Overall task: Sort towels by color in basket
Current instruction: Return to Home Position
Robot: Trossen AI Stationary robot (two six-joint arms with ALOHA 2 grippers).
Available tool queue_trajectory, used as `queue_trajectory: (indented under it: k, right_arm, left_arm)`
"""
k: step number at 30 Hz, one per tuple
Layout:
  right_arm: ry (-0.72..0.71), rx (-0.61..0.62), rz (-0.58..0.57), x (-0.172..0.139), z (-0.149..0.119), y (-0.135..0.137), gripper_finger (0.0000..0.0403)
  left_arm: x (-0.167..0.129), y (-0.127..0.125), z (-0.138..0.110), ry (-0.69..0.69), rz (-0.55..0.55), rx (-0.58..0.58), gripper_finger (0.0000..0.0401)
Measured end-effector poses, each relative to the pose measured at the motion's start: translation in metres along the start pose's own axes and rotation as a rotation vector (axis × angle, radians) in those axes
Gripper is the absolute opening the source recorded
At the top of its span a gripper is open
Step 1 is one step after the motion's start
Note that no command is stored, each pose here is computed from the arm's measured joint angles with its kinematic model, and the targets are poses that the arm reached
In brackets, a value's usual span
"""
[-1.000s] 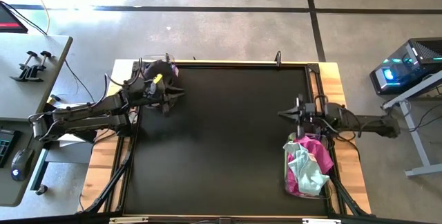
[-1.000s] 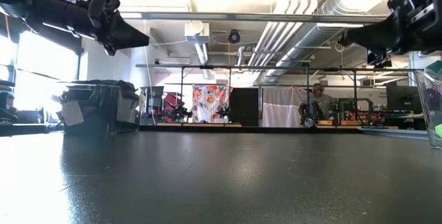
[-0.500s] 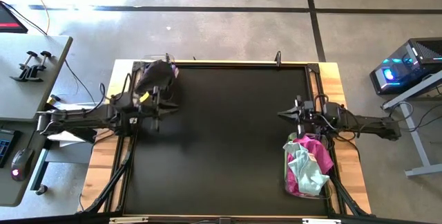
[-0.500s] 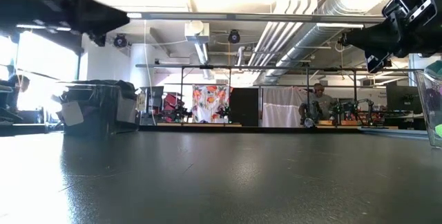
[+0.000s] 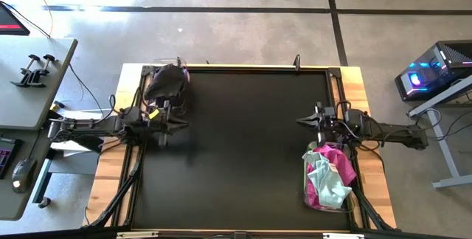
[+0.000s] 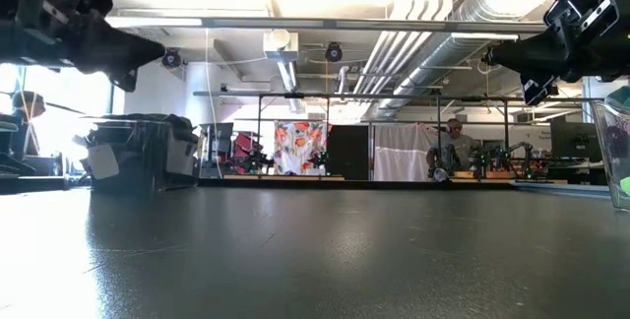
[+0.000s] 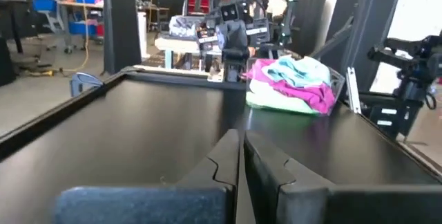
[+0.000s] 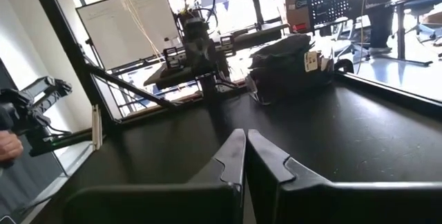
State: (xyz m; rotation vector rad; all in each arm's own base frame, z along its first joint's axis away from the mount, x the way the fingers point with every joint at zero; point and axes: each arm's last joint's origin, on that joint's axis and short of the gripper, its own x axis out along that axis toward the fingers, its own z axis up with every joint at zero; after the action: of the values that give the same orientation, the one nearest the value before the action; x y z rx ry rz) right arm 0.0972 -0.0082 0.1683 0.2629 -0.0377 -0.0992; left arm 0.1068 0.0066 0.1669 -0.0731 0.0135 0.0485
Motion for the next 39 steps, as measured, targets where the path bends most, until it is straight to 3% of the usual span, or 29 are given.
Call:
queue_trajectory:
  k: [13,21,28,39]
  right_arm:
    - [0.001,-0.002,0.000,0.000,0.000,0.000,0.0002]
    - [0.001,-0.002,0.000,0.000,0.000,0.000,0.0002]
    - [0.001,-0.002,-0.001,0.000,0.000,0.000,0.0002]
    - [0.002,-0.002,-0.001,0.000,0.000,0.000,0.0002]
  left_arm:
    - [-0.001,-0.012,0.005,-0.060,-0.138,0.180,0.0009]
    - [-0.001,-0.012,0.000,-0.005,-0.148,0.178,0.0009]
    - [-0.001,-0.011,-0.012,0.131,-0.127,0.037,0.0010]
    - [0.000,-0.010,-0.014,0.151,-0.085,0.012,0.0010]
